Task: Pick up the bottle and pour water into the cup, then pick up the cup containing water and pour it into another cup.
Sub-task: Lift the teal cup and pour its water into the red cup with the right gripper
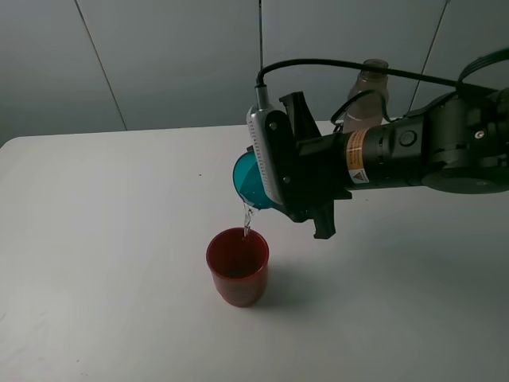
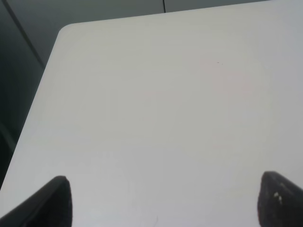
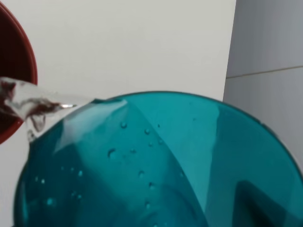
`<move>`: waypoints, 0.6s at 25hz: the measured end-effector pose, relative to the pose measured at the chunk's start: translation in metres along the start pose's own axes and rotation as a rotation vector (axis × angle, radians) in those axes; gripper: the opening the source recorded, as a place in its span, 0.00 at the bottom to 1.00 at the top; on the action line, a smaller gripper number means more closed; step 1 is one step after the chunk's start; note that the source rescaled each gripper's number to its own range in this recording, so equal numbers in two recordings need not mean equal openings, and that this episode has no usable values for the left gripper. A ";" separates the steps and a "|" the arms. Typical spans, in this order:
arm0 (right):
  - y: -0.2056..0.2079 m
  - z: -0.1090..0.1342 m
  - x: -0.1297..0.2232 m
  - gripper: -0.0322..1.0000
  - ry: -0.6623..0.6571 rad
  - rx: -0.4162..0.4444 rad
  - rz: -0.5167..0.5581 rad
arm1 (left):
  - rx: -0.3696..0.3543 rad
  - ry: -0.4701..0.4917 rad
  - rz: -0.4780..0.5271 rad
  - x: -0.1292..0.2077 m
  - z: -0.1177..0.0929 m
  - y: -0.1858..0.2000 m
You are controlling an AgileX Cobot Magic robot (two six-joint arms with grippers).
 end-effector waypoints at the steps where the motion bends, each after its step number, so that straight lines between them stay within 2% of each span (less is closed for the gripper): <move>1: 0.000 0.000 0.000 0.09 0.011 0.000 0.000 | 0.000 0.000 0.000 0.000 0.000 0.000; 15: -0.001 0.002 -0.006 0.09 0.162 -0.005 -0.017 | 0.000 0.000 0.000 0.000 0.000 0.000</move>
Point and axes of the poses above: a point on each arm's last joint axis where the gripper is mounted, y pointing back along that axis away from the gripper, z along the wrist's bending axis when the last joint is at zero, x = y × z, the point moved 2 cm from there along -y, pointing out along that axis toward the gripper, and after that the axes turned 2 degrees about -y, right-handed, at the moved point
